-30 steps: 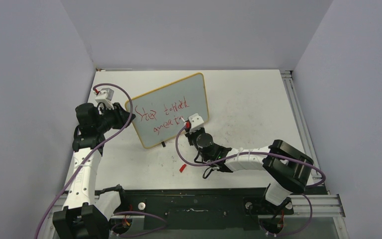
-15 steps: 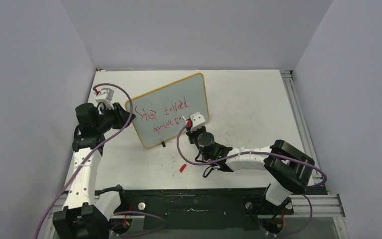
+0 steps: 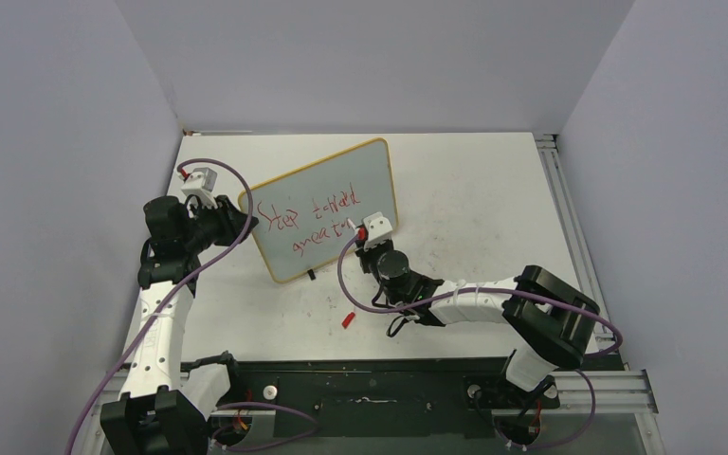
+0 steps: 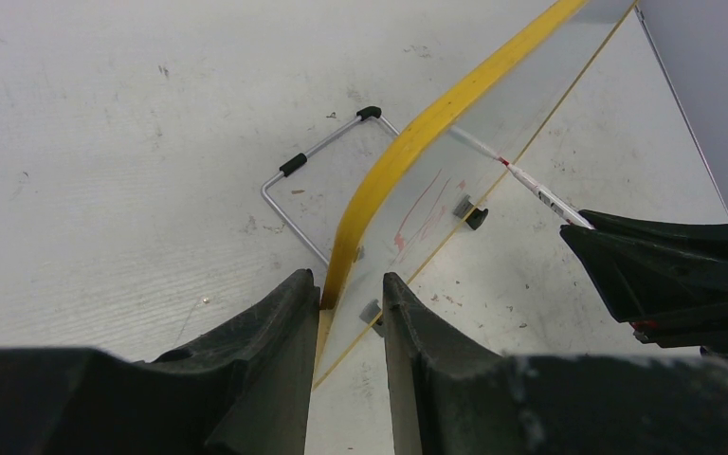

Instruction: Write a sentence on the whiteboard

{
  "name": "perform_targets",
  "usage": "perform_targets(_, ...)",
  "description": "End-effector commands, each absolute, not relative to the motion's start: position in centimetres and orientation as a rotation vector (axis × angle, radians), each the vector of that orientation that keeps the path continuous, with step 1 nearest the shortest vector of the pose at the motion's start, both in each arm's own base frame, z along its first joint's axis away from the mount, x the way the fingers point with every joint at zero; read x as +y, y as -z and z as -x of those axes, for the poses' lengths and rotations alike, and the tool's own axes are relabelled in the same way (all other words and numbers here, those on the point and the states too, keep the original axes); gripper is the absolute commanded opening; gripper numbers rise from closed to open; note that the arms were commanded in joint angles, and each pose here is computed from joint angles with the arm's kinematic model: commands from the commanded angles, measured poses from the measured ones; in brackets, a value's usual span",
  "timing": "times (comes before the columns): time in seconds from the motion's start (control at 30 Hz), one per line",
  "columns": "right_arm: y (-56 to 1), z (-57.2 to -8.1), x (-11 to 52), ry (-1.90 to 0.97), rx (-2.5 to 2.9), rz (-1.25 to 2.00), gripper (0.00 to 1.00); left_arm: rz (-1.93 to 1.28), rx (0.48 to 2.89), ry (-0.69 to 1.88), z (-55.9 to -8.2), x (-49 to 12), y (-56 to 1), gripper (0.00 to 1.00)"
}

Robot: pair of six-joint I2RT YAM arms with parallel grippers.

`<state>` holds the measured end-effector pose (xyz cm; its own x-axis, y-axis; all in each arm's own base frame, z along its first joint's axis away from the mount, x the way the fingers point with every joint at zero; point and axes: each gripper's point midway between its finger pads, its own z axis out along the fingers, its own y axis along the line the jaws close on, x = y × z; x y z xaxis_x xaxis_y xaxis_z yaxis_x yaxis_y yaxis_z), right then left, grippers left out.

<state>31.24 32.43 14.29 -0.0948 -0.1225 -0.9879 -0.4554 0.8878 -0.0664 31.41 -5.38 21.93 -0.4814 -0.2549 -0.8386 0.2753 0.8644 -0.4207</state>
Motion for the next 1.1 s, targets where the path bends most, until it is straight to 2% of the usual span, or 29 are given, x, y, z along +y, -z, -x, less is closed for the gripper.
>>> perform_targets(0.0, -14.6, -31.6, 32.9, -0.332, 1.652, 0.420, 0.05, -0.032, 1.930, 0.616, -31.7, -5.2, -23.1, 0.29)
perform_targets(0.7, -13.5, -31.0, 32.3, -0.334, 1.680, 0.421, 0.05, -0.029, 1.930, 0.610, -31.7, -5.1, -23.1, 0.29)
perform_targets(1.07, -17.2, -29.2, 32.1, -0.426, 1.584, 0.463, 0.05, -0.018, 1.942, 0.602, -31.7, -5.0, -22.7, 0.29)
